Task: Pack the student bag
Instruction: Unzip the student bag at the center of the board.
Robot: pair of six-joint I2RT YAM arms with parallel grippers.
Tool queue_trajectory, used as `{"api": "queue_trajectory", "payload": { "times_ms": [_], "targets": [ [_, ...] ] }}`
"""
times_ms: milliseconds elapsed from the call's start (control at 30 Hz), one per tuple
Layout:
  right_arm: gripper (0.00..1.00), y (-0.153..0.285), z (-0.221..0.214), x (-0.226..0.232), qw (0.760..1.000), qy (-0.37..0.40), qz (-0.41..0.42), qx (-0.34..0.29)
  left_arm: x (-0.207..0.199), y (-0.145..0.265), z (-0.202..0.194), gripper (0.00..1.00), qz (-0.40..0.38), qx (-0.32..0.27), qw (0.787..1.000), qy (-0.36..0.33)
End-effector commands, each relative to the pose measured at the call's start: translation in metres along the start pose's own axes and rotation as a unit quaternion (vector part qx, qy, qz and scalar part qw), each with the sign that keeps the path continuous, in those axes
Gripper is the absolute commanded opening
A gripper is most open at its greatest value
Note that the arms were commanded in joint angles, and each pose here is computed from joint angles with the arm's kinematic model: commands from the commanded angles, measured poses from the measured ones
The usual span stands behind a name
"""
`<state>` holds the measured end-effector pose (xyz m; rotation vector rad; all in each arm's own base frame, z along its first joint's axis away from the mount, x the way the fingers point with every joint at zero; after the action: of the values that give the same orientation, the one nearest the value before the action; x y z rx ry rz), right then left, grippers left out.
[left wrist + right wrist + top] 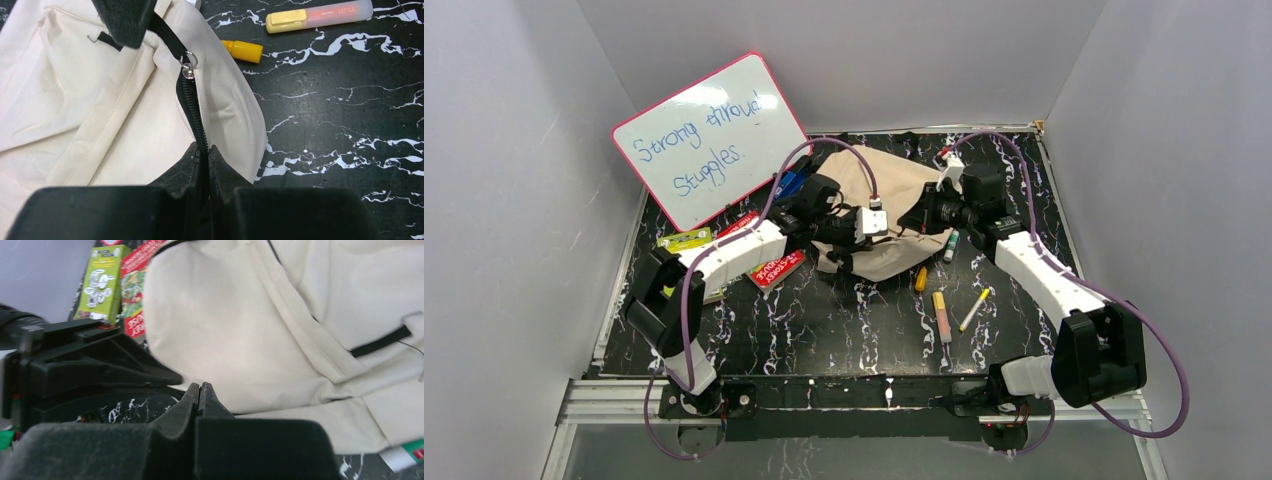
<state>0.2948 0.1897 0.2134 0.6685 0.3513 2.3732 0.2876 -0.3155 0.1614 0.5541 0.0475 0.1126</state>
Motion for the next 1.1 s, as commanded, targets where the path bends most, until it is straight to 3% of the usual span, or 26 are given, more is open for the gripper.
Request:
{"api": "queue_trajectory", "payload": {
  "times_ms": [0,400,767,1067],
  "targets": [
    [0.0,0.004,-0.003,-0.026,0.995,0.006,-0.1,-0.003,-0.014,0.019,0.0,0.0,0.001,0.001,1.0,0.022],
    [0.0,0.003,-0.034,-0.096,0.951,-0.001,-0.3,0.08,-0.027,0.034,-0.022,0.0,0.04,0.005,0.998,0.044],
    [0.0,0.005,-0.056,-0.133,0.914,-0.012,-0.384,0.13,-0.035,0.042,-0.028,0.0,0.045,0.006,0.998,0.051],
    [0.0,0.007,-0.051,-0.159,0.89,-0.023,-0.439,0.12,-0.045,0.053,-0.031,0.0,0.051,-0.002,0.997,0.054]
  ]
}}
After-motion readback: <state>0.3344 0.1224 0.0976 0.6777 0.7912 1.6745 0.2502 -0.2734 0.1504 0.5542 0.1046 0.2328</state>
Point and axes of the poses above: each gripper's point midway between its finger pads, its own y axis back along the fingers, its own x axis along the line the jaws close on, z = x × y, the point moved 4 cm from there along y, back along the fingers, and after that the axes turned 14 degrees about y, right-handed, at the moved point
